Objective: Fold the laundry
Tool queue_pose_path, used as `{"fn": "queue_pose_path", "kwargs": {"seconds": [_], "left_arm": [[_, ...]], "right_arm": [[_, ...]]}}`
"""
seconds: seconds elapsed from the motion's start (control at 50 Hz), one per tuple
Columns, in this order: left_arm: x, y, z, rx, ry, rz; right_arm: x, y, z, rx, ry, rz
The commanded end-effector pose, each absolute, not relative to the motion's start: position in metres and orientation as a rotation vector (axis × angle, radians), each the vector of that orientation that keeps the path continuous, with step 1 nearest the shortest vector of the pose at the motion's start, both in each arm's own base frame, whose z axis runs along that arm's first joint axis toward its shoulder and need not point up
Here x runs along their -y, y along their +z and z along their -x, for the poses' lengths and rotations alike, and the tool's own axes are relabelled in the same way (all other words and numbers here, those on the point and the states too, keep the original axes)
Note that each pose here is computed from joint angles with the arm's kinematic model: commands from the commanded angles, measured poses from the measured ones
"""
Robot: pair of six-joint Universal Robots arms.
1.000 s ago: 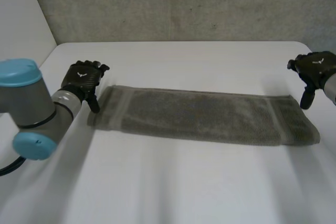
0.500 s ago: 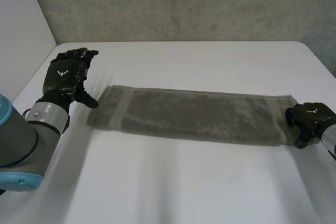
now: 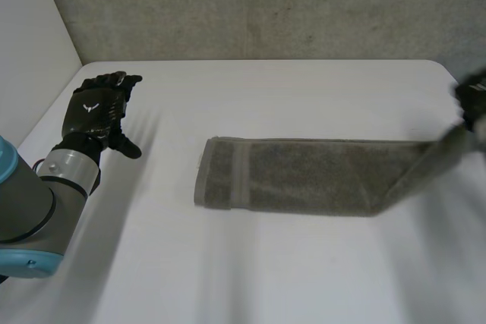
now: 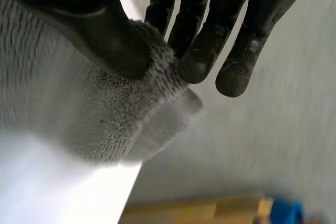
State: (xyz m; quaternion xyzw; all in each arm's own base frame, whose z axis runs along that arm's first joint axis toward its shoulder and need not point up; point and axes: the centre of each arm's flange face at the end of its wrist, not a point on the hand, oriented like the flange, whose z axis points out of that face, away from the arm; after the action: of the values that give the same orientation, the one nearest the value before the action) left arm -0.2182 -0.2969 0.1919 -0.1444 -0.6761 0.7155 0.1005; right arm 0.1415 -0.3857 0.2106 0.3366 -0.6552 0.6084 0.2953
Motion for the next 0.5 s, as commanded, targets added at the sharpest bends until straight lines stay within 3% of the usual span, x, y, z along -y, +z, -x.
{"fn": "queue_pose_path", "kwargs": {"seconds": [0.02,0.04,0.06,0.1,0.12,0.16,0.32,0.44,0.5], "left_arm": [[0.297,0.192,0.218,1.999,2.116,0.43],[0.297,0.192,0.218,1.999,2.117,0.428],[0.297,0.192,0.218,1.999,2.117,0.428],[0.297,0.192,0.218,1.997,2.118,0.43],[0.297,0.192,0.218,1.999,2.117,0.428],[0.297,0.192,0.219,1.996,2.118,0.433],[0.296,0.19,0.219,2.002,2.113,0.438],[0.296,0.186,0.22,2.013,2.102,0.443],[0.296,0.186,0.22,2.014,2.099,0.444]], "right_arm": [[0.328,0.239,-0.287,1.519,1.941,-1.229],[0.305,0.237,-0.321,1.472,2.002,-1.329],[0.305,0.237,-0.321,1.472,2.003,-1.33],[0.268,0.22,-0.371,1.404,2.057,-1.506],[0.267,0.219,-0.371,1.404,2.057,-1.507],[0.237,0.194,-0.403,1.362,2.052,-1.654],[0.192,0.139,-0.435,1.292,1.973,-1.891],[0.188,0.139,-0.433,1.308,1.962,-1.902],[0.19,0.161,-0.427,1.355,2.017,-1.838]]}}
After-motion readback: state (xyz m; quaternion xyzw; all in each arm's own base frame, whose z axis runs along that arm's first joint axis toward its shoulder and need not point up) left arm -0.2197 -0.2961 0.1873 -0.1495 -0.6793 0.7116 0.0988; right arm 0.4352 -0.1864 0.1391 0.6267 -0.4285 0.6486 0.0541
